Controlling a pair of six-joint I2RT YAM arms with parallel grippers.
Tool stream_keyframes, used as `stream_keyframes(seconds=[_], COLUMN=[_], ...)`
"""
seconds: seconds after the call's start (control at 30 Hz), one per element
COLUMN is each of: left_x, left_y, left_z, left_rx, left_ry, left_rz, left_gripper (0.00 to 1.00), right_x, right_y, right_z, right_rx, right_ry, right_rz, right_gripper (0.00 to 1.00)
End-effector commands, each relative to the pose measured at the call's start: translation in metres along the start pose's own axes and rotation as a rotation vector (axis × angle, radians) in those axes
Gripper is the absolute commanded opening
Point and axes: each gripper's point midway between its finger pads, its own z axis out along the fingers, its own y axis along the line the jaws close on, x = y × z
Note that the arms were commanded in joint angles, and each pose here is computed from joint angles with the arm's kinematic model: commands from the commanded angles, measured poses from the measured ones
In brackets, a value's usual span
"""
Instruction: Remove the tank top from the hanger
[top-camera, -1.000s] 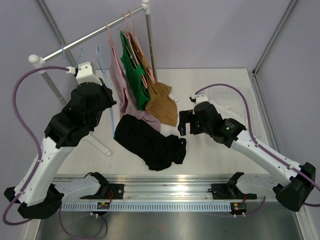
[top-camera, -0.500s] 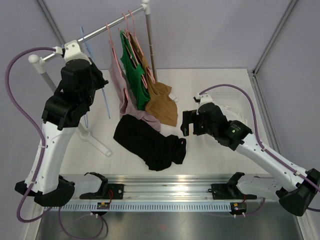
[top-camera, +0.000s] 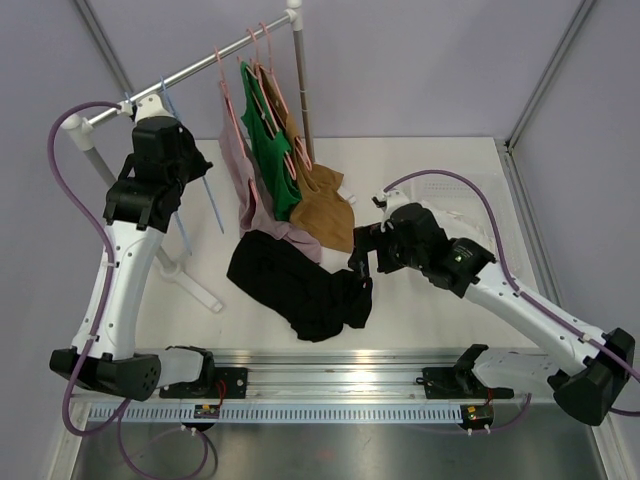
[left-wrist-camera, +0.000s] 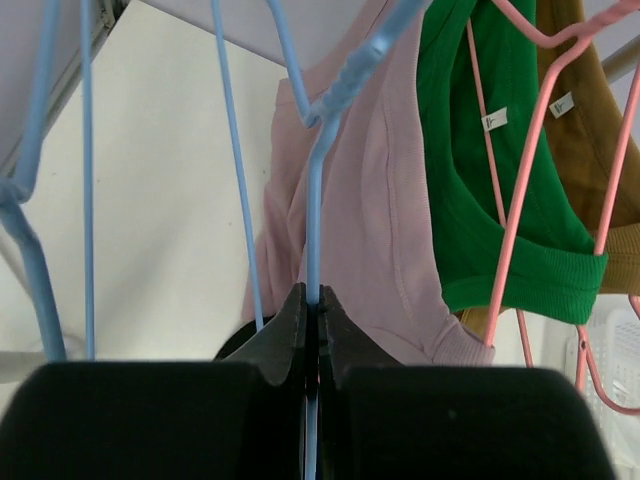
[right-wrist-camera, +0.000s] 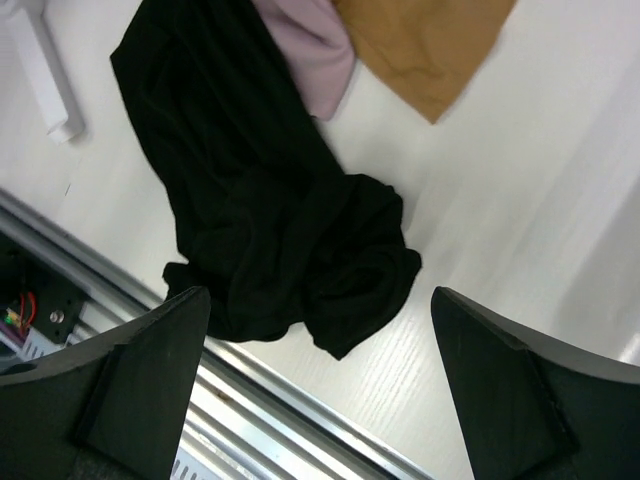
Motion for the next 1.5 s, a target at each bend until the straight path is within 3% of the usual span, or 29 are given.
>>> stream_keyframes(seconds=[0.0,0.2,0.23,0.27,0.3,0.6,0.77,0.83,0.87,1.0,1.07,1.1,1.33,1.47], left_x=[-0.002,-0.009,-0.014,-0.015,-0.019,-0.037,-0.033,-0.03,-0.024,-0.013,-0.007,-0.001,0.046,0.058], left_y=[-0.007,-0.015,-0.016,-0.017,-0.018,-0.012,-0.024,-0.024,-0.025,-0.009,0.0,0.002,0.027,0.04], left_z=[-0.007,-0.025,-0.034,-0.039,-0.046,-0.136,-0.165,-0.177,-0.178,-0.187,-0.189,-0.187,-0.17,-0.167], left_rx=[0.077,0.147,0.16,0.172,0.185,0.326,0.457,0.488,0.506,0.479,0.453,0.448,0.354,0.308], left_ry=[-0.02,-0.043,-0.059,-0.061,-0.073,-0.213,-0.222,-0.233,-0.223,-0.24,-0.25,-0.235,-0.092,-0.094], left_rz=[-0.039,-0.031,-0.032,-0.033,-0.035,-0.059,-0.05,-0.052,-0.046,-0.023,-0.011,0.013,0.033,-0.006], left_gripper=[0.0,0.34,0.51,0.81,0.99,0.99,0.99,0.99,0.99,0.99,0.99,0.99,0.99,0.99], right_x=[0.006,0.031,0.035,0.037,0.047,0.108,0.136,0.144,0.146,0.129,0.116,0.095,-0.005,-0.058], right_y=[0.03,0.057,0.06,0.069,0.069,0.069,0.057,0.047,0.044,0.043,0.041,0.042,0.032,0.001], right_z=[0.015,0.054,0.06,0.066,0.078,0.141,0.165,0.171,0.172,0.163,0.151,0.136,0.028,-0.044], right_rx=[-0.143,-0.081,-0.085,-0.102,-0.087,0.021,0.104,0.16,0.177,0.189,0.204,0.208,0.247,0.334], right_ry=[0.045,0.095,0.111,0.109,0.141,0.271,0.331,0.352,0.356,0.296,0.256,0.193,-0.066,-0.222], right_rz=[-0.043,-0.138,-0.142,-0.148,-0.154,-0.205,-0.228,-0.229,-0.224,-0.219,-0.215,-0.202,-0.157,-0.091], right_gripper=[1.0,1.0,0.99,1.0,0.99,1.0,0.98,0.88,0.65,0.15,0.11,0.0,0.0,0.0])
